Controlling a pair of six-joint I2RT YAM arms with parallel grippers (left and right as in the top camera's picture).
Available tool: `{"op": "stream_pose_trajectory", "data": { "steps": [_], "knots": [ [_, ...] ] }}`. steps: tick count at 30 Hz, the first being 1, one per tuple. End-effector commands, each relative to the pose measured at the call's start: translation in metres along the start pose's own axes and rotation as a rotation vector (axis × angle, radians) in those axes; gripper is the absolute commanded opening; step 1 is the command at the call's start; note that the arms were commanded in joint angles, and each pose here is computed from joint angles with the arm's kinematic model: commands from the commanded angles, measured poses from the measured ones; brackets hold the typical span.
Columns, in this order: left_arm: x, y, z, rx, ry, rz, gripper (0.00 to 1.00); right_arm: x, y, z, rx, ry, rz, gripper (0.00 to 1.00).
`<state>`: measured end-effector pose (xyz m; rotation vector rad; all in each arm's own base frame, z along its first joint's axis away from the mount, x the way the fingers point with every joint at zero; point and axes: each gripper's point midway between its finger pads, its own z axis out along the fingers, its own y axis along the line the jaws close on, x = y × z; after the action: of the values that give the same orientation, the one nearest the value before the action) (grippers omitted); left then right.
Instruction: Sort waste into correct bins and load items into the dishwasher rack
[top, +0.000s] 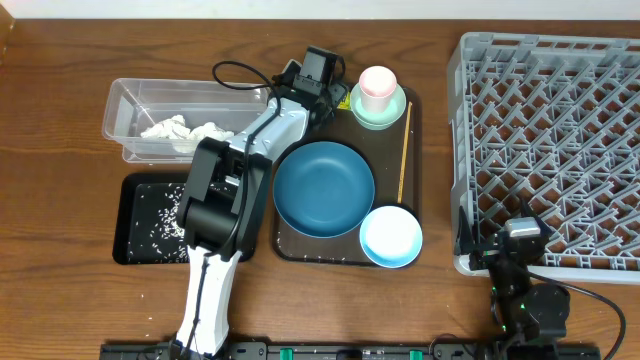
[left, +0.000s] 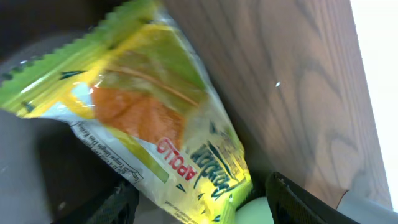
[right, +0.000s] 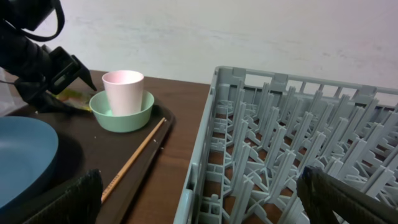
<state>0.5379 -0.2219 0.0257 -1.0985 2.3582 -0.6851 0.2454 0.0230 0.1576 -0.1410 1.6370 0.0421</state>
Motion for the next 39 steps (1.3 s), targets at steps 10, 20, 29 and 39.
{"op": "stream_pose_trajectory", "data": {
  "steps": [10,20,29,39],
  "knots": [
    [-0.004,0.022,0.018,-0.051,-0.047,0.015,0.45,0.001,-0.004,0.000,0.020,0.003,-0.012,0.99],
    [-0.006,0.024,0.018,-0.059,-0.059,0.016,0.19,0.001,-0.004,0.000,0.020,0.003,-0.012,0.99],
    [-0.005,0.025,0.018,-0.064,-0.053,0.025,0.06,0.001,-0.004,0.000,0.020,0.003,-0.012,0.99],
    [-0.002,0.015,-0.001,-0.057,-0.020,0.061,0.06,0.001,-0.004,0.000,0.020,0.003,-0.012,0.99]
  ]
}}
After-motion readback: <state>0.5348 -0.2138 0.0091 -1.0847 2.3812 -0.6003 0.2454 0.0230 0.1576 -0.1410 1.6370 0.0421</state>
